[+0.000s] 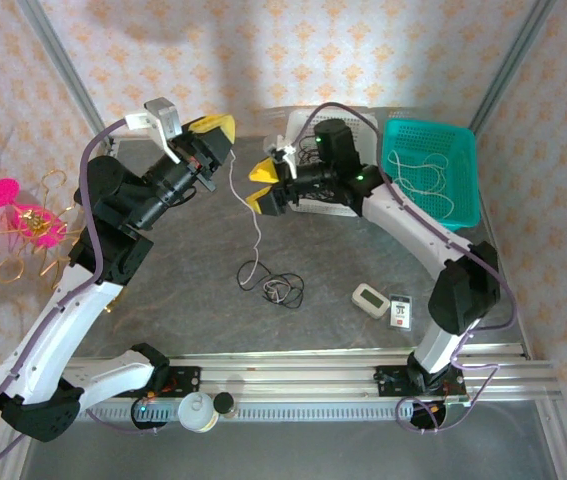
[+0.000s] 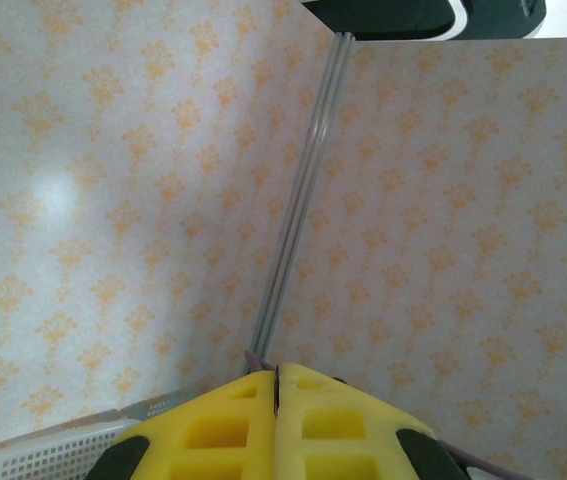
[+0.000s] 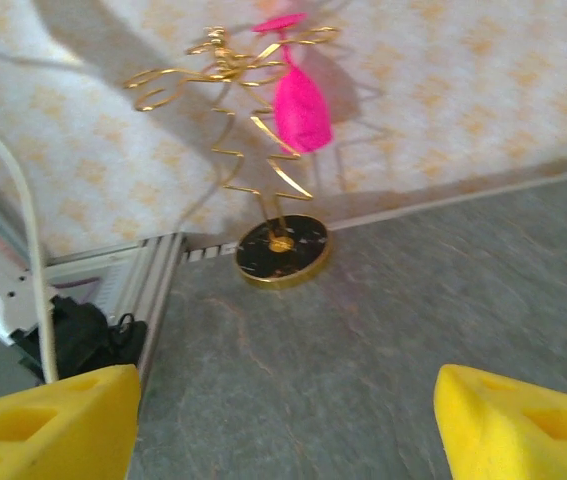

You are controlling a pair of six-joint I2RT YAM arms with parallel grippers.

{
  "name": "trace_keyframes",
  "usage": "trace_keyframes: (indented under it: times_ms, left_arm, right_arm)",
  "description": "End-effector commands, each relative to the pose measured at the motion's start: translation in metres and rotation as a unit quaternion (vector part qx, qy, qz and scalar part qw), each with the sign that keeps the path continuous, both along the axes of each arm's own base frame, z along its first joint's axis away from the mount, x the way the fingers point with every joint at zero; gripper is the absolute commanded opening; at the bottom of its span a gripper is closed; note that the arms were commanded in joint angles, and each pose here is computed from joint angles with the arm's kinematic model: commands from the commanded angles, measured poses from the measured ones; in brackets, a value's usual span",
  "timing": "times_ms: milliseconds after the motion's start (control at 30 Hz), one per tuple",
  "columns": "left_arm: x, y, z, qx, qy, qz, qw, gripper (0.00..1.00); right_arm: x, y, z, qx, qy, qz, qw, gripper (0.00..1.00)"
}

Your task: Untangle the cables

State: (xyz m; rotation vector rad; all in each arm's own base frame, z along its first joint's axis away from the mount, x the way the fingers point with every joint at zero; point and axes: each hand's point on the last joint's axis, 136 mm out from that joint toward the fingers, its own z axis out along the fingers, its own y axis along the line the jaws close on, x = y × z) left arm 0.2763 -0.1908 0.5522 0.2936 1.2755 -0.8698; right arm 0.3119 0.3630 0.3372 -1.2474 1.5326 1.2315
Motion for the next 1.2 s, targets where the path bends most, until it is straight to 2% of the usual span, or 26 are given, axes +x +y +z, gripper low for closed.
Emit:
trace_keyframes:
  times_ms: [0, 233, 467, 533, 600, 633, 667, 767, 800, 833, 867, 967, 1000, 1100, 1167]
  left_arm:
    - [-0.003, -0.012, -0.005, 0.013, -0.005, -0.027, 1.0, 0.0]
    - [-0.006, -0.033, -0.004, 0.018, -0.015, -0.062, 0.998, 0.0]
    - [-0.008, -0.048, -0.007, 0.031, -0.015, -0.076, 0.996, 0.0]
    - [-0.008, -0.05, -0.005, 0.03, -0.017, -0.078, 0.996, 0.0]
    - [-0.009, -0.05, -0.003, 0.027, -0.02, -0.076, 0.997, 0.0]
    - [-0.009, -0.049, -0.001, 0.025, -0.021, -0.074, 0.997, 0.0]
    - [-0.008, -0.048, 0.0, 0.024, -0.022, -0.071, 0.997, 0.0]
    - [-0.006, -0.04, 0.0, 0.018, -0.021, -0.048, 0.998, 0.0]
    - [-0.004, -0.037, -0.001, 0.015, -0.02, -0.037, 0.999, 0.05]
    - [-0.002, -0.033, -0.003, 0.01, -0.017, -0.025, 0.999, 0.13]
    - [-0.001, -0.029, -0.005, 0.004, -0.016, -0.015, 1.0, 0.22]
    - [0.004, -0.024, -0.018, -0.005, -0.004, 0.001, 1.0, 0.61]
    - [0.005, -0.024, -0.023, -0.005, 0.001, 0.005, 1.0, 0.69]
    - [0.007, -0.018, -0.039, -0.009, 0.011, 0.017, 1.0, 0.88]
    - [0.004, -0.014, -0.052, -0.015, 0.016, 0.022, 1.0, 0.95]
  right_arm:
    - [0.001, -0.026, 0.032, 0.025, -0.022, -0.058, 0.998, 0.82]
    - [-0.025, -0.029, 0.045, 0.066, -0.036, -0.018, 0.997, 0.92]
    - [-0.034, -0.015, 0.05, 0.068, -0.046, 0.008, 0.997, 0.95]
    - [-0.032, -0.007, 0.043, 0.057, -0.042, 0.006, 0.998, 0.92]
    - [-0.028, -0.003, 0.037, 0.048, -0.027, 0.009, 0.998, 0.84]
    - [-0.024, -0.001, 0.033, 0.043, -0.016, 0.004, 0.999, 0.76]
    - [-0.018, -0.001, 0.03, 0.036, -0.005, -0.005, 0.999, 0.66]
    - [-0.001, -0.009, 0.031, 0.034, 0.033, -0.042, 0.998, 0.16]
    - [0.003, -0.013, 0.033, 0.036, 0.043, -0.057, 0.997, 0.06]
    - [0.008, -0.019, 0.035, 0.038, 0.052, -0.076, 0.995, 0.0]
    - [0.011, -0.025, 0.039, 0.039, 0.054, -0.092, 0.993, 0.0]
    - [0.023, -0.045, 0.048, 0.037, 0.064, -0.162, 0.984, 0.0]
    - [0.03, -0.054, 0.051, 0.036, 0.073, -0.19, 0.978, 0.0]
    - [0.069, -0.099, 0.064, 0.027, 0.09, -0.327, 0.94, 0.0]
    - [0.097, -0.14, 0.076, 0.012, 0.077, -0.428, 0.901, 0.0]
